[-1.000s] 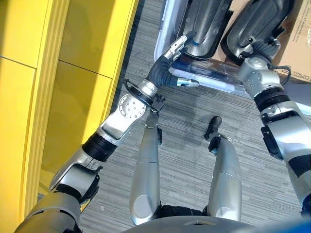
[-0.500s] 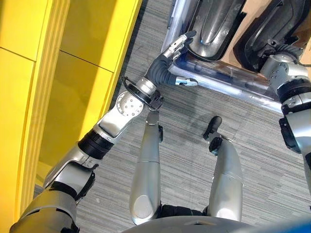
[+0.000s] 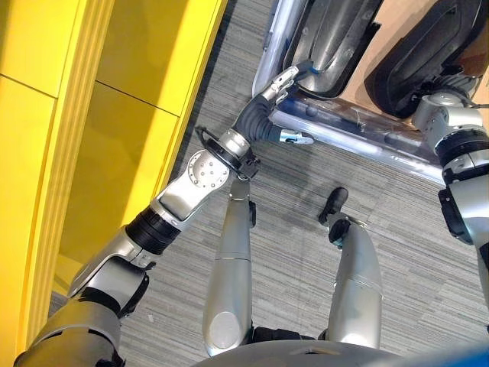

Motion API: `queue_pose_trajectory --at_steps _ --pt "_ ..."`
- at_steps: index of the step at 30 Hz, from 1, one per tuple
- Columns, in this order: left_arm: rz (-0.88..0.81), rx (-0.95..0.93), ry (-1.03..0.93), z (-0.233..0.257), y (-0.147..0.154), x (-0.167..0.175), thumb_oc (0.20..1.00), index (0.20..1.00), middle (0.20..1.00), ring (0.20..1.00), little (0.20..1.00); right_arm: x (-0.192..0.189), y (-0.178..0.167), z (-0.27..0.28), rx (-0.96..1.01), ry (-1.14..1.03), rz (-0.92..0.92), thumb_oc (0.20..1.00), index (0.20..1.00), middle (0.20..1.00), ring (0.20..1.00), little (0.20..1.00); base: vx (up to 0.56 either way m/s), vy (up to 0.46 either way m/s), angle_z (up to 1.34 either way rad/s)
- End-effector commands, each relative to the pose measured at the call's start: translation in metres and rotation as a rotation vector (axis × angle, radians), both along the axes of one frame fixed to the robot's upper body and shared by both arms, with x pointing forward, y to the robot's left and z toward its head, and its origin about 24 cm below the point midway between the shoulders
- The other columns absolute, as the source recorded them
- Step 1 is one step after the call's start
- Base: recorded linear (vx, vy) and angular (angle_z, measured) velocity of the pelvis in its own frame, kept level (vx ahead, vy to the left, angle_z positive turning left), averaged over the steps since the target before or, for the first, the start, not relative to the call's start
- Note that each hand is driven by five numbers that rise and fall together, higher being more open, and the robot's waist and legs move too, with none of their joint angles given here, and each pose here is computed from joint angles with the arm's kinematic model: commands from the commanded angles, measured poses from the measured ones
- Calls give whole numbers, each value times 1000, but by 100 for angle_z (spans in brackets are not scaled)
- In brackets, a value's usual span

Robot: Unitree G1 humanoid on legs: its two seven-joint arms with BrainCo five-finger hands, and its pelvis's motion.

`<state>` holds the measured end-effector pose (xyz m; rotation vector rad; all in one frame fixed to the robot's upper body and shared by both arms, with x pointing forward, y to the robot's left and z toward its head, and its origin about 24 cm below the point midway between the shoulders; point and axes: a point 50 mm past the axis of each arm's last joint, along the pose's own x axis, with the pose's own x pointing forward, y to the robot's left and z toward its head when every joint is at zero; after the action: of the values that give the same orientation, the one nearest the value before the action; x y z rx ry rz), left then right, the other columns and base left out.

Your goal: Move parts from the plastic box to the shelf.

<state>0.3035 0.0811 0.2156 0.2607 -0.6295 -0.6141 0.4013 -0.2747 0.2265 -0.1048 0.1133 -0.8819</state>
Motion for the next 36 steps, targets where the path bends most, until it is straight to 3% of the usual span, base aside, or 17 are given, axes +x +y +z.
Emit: queue_pose_trajectory --at_steps 1,8,15,17,23,31,36 --pt "-63 -88 -115 19 -8 -14 1000 1000 1000 1000 1000 4 36 -56 -43 141 121 200 200 200 200 200 0 0 0" --pt "-54 -83 -123 17 -8 -13 1000 1000 1000 1000 1000 6 44 -44 -164 35 112 200 200 200 200 200 -9 -9 0" --pt "-9 -87 -131 12 3 -15 1000 1000 1000 1000 1000 -3 57 -12 -348 -322 65 200 200 200 200 200 -29 -41 -4" --pt "30 -100 -129 2 8 -19 1000 1000 1000 1000 1000 -19 65 -9 -389 -483 31 200 200 200 200 200 -51 -27 -18" --pt "74 -131 -130 -5 19 -24 1000 1000 1000 1000 1000 -50 72 4 -495 -697 -30 200 200 200 200 200 -35 20 -17" --pt "130 -150 -89 -18 36 -28 1000 1000 1000 1000 1000 -71 61 2 -546 -716 -15 200 200 200 200 200 17 31 -12" --pt "212 -170 -11 -39 57 -32 1000 1000 1000 1000 1000 -81 51 -39 -421 -590 103 200 200 200 200 200 88 14 -5"
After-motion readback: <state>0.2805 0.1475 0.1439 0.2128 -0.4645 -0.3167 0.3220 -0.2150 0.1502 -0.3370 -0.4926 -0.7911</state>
